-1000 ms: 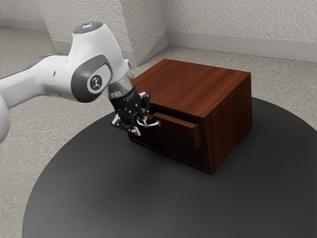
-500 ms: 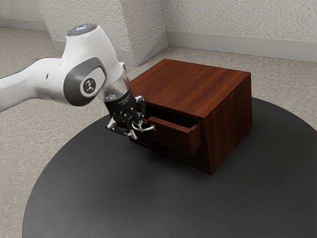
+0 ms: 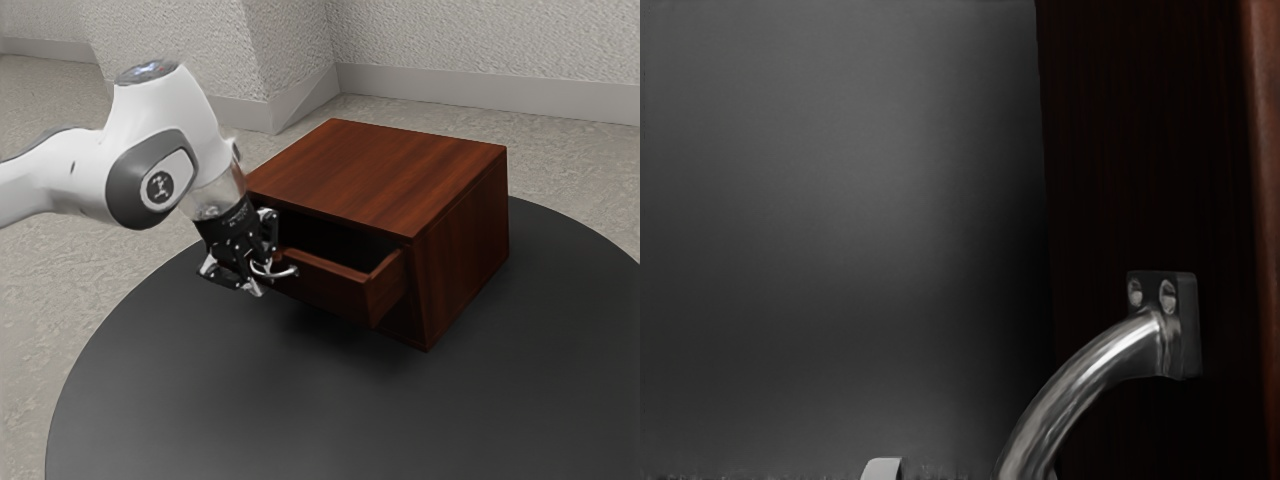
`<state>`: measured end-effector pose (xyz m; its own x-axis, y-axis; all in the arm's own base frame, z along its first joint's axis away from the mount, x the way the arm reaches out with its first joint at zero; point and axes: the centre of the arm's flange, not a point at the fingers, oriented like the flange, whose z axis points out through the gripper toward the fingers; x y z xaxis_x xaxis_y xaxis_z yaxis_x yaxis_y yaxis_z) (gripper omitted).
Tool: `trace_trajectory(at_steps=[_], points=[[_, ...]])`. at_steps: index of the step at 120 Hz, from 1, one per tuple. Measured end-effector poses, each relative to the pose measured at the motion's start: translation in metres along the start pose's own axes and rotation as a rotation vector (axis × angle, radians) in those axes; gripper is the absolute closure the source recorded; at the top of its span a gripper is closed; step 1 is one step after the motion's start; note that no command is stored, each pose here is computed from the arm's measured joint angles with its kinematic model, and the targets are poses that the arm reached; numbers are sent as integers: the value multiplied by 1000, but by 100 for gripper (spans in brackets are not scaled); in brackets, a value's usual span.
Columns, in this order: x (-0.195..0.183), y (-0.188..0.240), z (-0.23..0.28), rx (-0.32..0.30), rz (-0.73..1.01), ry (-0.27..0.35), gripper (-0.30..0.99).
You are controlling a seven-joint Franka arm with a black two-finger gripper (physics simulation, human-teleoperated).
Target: Pull the drawer handle with one arm to open the drawer
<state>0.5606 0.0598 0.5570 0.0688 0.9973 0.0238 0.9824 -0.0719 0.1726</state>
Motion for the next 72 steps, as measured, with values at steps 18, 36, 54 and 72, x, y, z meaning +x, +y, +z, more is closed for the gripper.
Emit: trace_trajectory(at_steps=[18, 36, 54, 72], points=[[-1, -11, -4, 0, -6, -1, 62], [-5, -17, -5, 3, -4, -2, 62], [-5, -25, -6, 6, -7, -3, 62], [-6, -32, -8, 5, -9, -3, 61]])
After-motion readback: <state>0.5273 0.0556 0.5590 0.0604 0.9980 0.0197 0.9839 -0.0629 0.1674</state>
